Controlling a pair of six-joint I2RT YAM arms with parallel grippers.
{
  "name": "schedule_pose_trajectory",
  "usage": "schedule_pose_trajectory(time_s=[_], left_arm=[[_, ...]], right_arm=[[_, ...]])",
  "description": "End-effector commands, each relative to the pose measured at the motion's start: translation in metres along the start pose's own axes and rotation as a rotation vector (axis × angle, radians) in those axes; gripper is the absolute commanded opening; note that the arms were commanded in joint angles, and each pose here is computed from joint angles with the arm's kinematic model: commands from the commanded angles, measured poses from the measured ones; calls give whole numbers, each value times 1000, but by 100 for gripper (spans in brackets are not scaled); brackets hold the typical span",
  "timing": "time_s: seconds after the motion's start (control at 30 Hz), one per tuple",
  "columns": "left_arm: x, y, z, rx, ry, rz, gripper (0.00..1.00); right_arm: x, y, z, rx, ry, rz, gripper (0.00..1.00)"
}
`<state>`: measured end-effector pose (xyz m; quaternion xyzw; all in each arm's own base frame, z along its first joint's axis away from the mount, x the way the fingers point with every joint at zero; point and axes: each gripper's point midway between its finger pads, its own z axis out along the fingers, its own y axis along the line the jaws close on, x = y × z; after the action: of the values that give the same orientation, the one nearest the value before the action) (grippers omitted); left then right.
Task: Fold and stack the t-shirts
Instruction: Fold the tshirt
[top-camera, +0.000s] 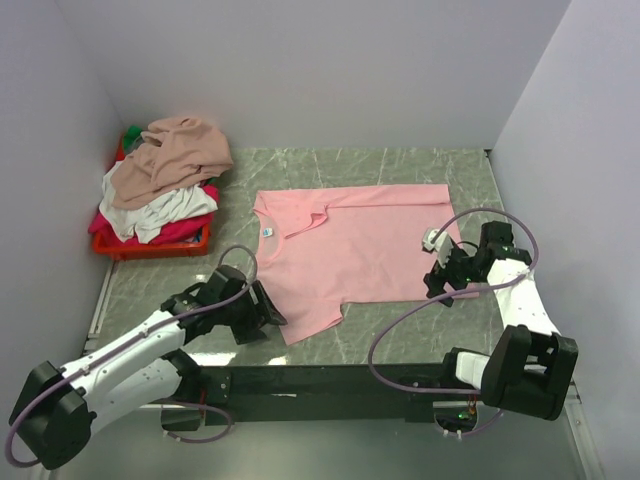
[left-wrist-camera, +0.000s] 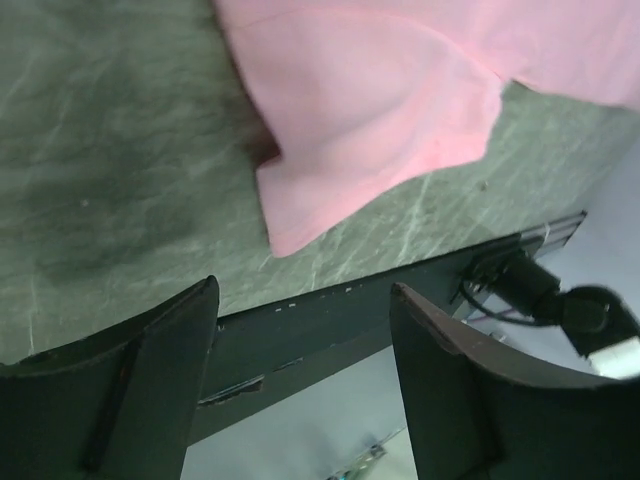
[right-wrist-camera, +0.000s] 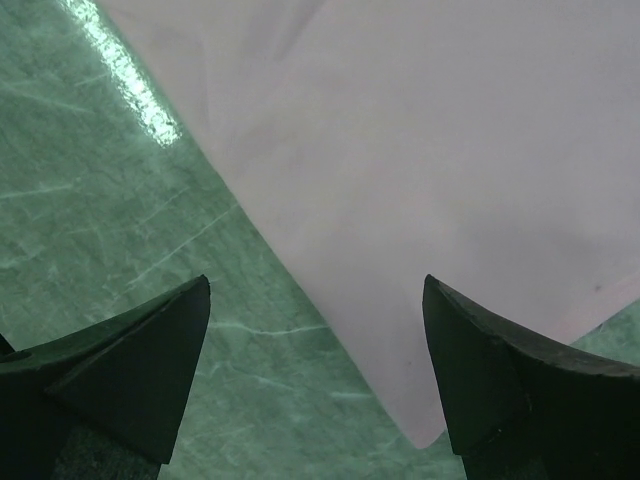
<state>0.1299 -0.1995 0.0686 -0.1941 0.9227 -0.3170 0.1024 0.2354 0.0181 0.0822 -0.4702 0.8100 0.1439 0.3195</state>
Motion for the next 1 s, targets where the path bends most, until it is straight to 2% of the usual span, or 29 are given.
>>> schedule_pose_trajectory(time_s=[0.0, 0.17, 0.37, 0.57, 0.73, 0.9, 0.93, 0.97], left_arm=[[2, 19, 9, -92, -15, -114, 74], [8, 4, 30, -9, 6, -151, 66], [21, -2, 45, -73, 46, -137, 61], [24, 10, 55, -164, 32, -149, 49], [19, 19, 60, -184, -10, -153, 32], [11, 21, 64, -202, -46, -110, 17], [11, 18, 63, -191, -41, -102, 7], [11, 14, 64, -168, -36, -72, 3]], right_arm=[[4, -11, -5, 71, 28, 11, 92], [1, -11, -9, 86, 30, 41, 92], [-3, -16, -9, 94, 23, 66, 92], [-7, -16, -8, 95, -6, 84, 92], [-4, -11, -6, 76, -4, 73, 92], [5, 3, -6, 13, 31, -24, 92], [5, 6, -6, 4, 32, -42, 92], [5, 6, -7, -4, 31, -91, 92]])
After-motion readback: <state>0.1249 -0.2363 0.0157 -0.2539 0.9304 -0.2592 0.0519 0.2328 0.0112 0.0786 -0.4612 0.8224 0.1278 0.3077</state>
